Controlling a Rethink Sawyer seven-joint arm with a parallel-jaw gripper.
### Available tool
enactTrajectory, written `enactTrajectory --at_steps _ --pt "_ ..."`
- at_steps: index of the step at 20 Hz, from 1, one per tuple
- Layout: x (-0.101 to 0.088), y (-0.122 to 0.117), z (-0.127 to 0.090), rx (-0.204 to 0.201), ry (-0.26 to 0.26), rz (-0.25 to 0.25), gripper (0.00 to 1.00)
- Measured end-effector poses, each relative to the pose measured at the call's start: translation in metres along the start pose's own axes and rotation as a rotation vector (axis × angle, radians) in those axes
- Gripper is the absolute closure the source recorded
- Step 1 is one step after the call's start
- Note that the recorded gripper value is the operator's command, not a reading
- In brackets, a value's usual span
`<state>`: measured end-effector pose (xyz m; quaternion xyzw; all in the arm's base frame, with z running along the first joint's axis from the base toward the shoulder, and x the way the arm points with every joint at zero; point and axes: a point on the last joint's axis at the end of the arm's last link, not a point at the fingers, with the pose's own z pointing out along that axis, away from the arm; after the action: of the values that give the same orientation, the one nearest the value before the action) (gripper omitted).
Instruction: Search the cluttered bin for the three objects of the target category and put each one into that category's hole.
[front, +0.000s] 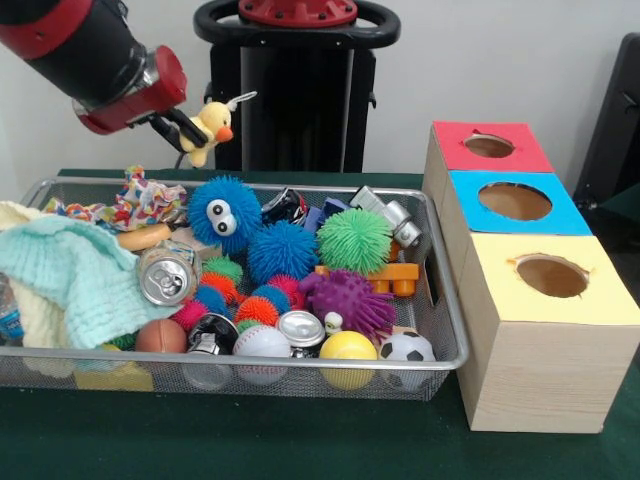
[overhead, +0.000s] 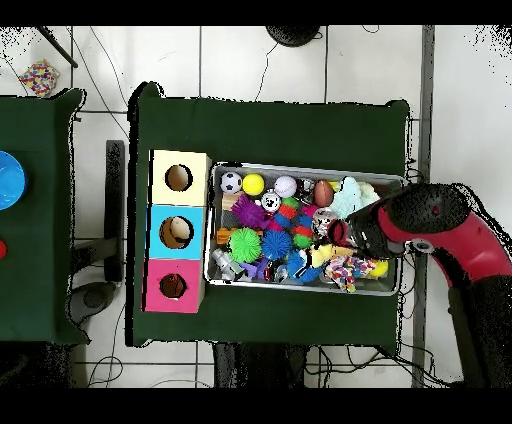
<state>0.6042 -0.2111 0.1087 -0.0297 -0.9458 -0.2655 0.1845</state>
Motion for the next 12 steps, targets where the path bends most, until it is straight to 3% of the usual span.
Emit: enactTrajectory --at_steps 3,4,8,10,12 --pt "0.000 -0.002 -0.015 -0.035 -0.053 0.016 1.00" --pt "-0.001 -0.004 -0.023 -0.050 -0.103 0.029 1.00" --pt "-0.002 -0.008 -0.025 -0.044 -0.176 0.047 1.00" --pt "-0.001 -0.008 -0.018 -0.018 -0.224 0.054 1.00" --pt "0.000 -0.006 -0.015 -0.010 -0.232 0.055 1.00"
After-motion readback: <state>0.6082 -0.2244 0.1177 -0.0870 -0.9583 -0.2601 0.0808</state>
